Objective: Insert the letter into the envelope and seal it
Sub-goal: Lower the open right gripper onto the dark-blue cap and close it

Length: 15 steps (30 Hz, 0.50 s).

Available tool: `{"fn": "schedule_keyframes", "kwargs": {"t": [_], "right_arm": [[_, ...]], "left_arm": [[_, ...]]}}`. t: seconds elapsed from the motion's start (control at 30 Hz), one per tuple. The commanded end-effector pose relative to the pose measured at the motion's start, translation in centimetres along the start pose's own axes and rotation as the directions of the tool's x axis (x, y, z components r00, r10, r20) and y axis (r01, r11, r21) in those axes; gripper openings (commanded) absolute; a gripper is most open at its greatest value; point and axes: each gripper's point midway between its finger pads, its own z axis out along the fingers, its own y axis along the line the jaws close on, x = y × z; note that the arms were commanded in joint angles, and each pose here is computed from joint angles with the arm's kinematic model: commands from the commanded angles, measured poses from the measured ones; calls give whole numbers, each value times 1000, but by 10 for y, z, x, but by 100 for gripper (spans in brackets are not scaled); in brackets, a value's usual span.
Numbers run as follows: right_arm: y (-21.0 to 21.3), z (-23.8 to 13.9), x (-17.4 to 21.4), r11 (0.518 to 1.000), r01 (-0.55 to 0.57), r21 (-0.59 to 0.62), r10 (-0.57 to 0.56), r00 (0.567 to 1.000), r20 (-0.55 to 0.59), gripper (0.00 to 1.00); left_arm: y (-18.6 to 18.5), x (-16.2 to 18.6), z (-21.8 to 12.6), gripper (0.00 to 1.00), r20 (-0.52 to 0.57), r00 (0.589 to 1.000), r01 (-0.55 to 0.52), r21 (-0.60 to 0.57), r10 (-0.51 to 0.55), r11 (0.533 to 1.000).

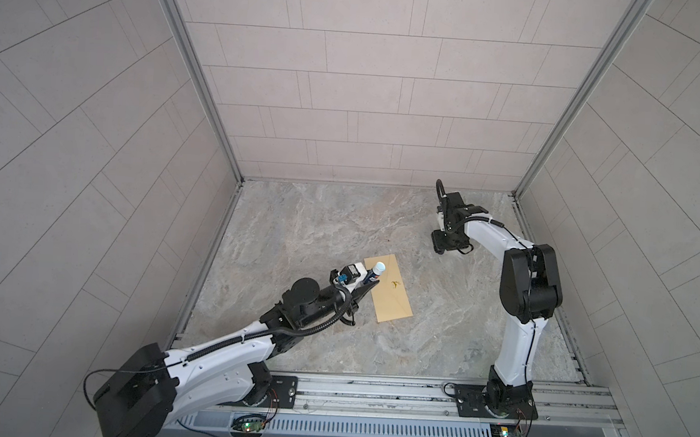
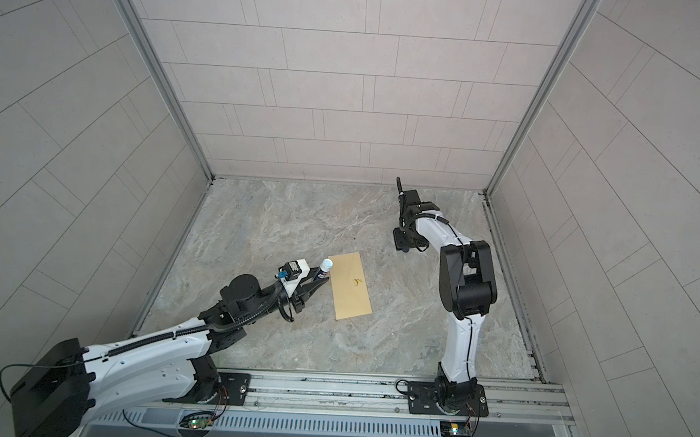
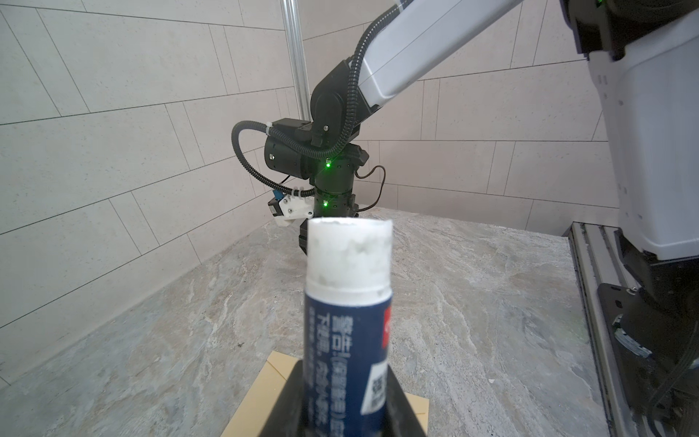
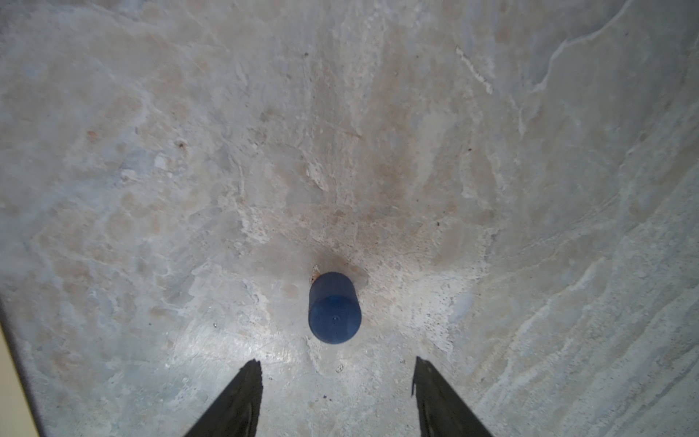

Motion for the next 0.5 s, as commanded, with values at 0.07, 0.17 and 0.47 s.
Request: {"fn": "schedule_keyframes", "kwargs": {"t": [0.07,0.17,0.47], "right_arm": [[-4,8,0,1000,8,26,-7,1000,-28,55],[-3,14,1,1000,8,25,-7,999,-39,51],[-1,24,0,1000,11,17,-10,999,-52,42]], "left_arm": [[-1,-15,4,0,41,999,-5,12,4,1000],[-1,-15,5,0,40,999,-6,17,5,1000],[-3,-12,7,0,34,999,-5,29,4,1000]]}}
